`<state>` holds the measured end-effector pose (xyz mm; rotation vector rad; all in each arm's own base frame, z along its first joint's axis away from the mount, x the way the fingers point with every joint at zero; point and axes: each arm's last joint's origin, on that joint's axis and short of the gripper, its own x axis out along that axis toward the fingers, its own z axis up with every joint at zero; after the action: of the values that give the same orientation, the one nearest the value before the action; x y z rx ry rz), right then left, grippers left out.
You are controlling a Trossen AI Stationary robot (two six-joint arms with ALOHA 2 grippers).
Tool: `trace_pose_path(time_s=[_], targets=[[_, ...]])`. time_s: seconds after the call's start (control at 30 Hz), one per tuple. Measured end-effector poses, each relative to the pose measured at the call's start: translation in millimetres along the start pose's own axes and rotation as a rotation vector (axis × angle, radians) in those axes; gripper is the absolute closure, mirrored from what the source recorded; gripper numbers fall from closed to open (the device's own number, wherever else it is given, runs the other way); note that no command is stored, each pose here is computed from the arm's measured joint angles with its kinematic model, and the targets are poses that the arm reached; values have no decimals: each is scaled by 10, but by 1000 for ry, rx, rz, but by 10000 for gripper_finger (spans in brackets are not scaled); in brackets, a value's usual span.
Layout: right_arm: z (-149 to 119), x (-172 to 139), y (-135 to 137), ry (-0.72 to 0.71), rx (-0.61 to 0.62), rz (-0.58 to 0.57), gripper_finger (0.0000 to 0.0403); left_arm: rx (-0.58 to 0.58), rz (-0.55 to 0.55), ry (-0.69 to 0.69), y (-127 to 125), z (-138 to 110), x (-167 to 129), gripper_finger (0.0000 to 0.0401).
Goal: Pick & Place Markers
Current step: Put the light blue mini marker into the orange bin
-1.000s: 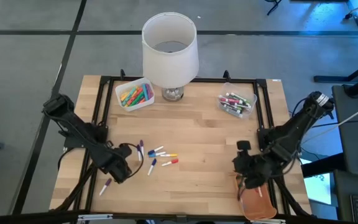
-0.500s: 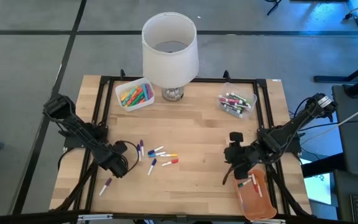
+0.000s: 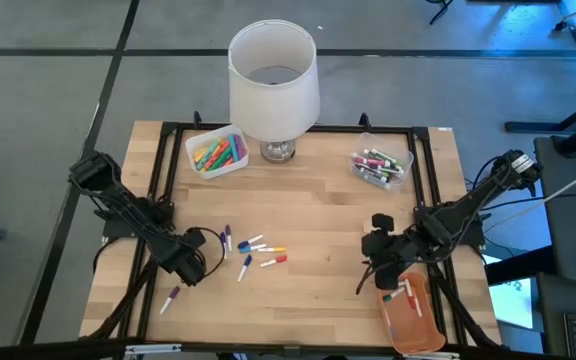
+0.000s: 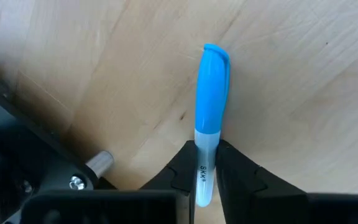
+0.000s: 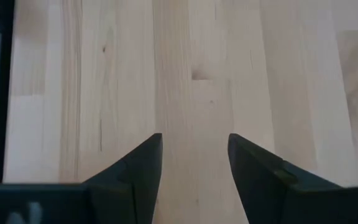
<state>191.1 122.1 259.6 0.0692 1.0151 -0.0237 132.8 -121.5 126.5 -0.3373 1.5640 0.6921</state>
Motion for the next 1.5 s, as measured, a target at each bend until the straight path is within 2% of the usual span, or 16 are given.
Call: trace_pose_path(time_s=[0.13,0.37,0.47,0.57,0.83,0.93,1.03,1.13,1.3,1.4,1.5], targets=[[5,2,-4,-6,-9,-8,226,-1,1,-3,0,1,0,361],[58,7,-78,-119,-15,-183,247,-46,-11,-21,-54,58,-86,364],[123,7,-89,-199,10,-225,248,-70,-72,-129,-151,142,-213,361],[192,-9,-75,-290,-13,-270,249,-76,-61,-205,-173,180,-299,362],[381,-199,-55,-431,-35,-365,249,-120,-150,-455,-336,305,-648,358],[442,-222,-16,-474,-39,-313,249,-135,-190,-582,-397,354,-744,362],[460,-129,50,-499,-86,-135,249,-127,-246,-743,-485,407,-813,370],[456,19,85,-589,-91,38,249,-111,-282,-888,-574,470,-882,370],[355,360,4,-757,-129,292,249,-32,-291,-1017,-681,598,-959,366],[287,548,-112,-810,-132,337,249,-14,-275,-1072,-706,723,-946,367],[251,701,-212,-815,-101,275,249,5,-288,-1085,-726,888,-903,366]])
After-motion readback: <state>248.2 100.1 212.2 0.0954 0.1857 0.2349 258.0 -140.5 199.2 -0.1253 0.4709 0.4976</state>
